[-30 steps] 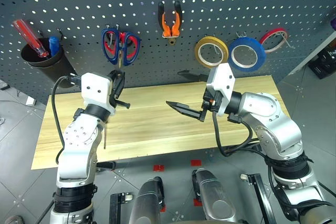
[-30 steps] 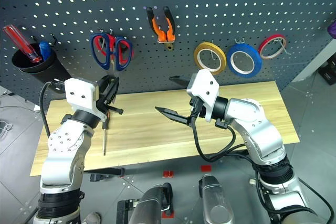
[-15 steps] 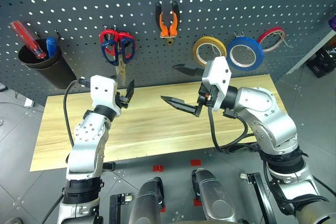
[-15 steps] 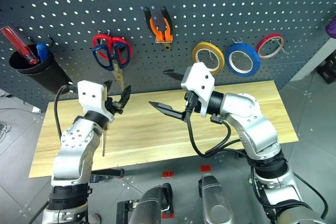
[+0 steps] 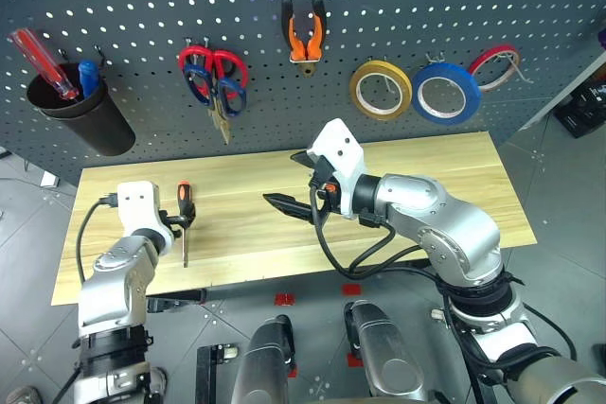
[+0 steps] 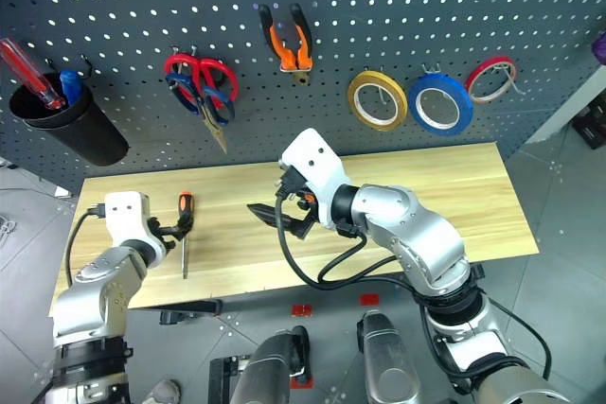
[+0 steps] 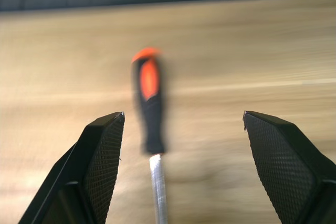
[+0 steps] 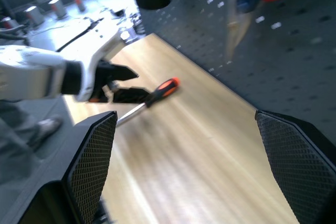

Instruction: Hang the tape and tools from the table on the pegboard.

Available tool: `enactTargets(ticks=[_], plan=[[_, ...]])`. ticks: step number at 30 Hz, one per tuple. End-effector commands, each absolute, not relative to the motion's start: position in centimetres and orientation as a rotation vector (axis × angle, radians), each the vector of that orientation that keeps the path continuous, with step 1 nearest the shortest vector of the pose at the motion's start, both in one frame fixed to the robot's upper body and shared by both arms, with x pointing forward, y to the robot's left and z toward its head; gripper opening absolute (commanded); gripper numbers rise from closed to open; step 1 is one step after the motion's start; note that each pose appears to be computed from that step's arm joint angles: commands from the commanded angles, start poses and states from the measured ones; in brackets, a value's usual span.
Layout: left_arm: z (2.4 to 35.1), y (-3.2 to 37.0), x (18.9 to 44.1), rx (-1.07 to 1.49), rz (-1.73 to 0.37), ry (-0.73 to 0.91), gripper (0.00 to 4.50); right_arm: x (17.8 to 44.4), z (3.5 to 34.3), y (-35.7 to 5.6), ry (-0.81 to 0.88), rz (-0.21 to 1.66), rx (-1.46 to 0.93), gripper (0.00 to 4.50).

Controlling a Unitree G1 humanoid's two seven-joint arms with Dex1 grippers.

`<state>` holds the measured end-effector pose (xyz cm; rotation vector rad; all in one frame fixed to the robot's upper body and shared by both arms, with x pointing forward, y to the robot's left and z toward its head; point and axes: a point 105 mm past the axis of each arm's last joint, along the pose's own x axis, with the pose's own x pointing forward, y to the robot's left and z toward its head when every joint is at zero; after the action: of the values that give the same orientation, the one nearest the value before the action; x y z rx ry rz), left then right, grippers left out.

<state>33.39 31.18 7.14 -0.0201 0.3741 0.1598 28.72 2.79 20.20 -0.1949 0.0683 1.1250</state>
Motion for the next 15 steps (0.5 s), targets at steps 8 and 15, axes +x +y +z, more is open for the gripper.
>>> enactTargets(ticks=[8,15], plan=[[4.1,32.5,36.5,-0.156,0.194,0.497,3.41,26.6,21.7,4.3,0.035,1.230,-0.225,4.50],[3.6,32.4,36.7,-0.097,0.153,0.527,1.40,26.7,21.8,4.2,0.024,1.226,-0.243,4.50]])
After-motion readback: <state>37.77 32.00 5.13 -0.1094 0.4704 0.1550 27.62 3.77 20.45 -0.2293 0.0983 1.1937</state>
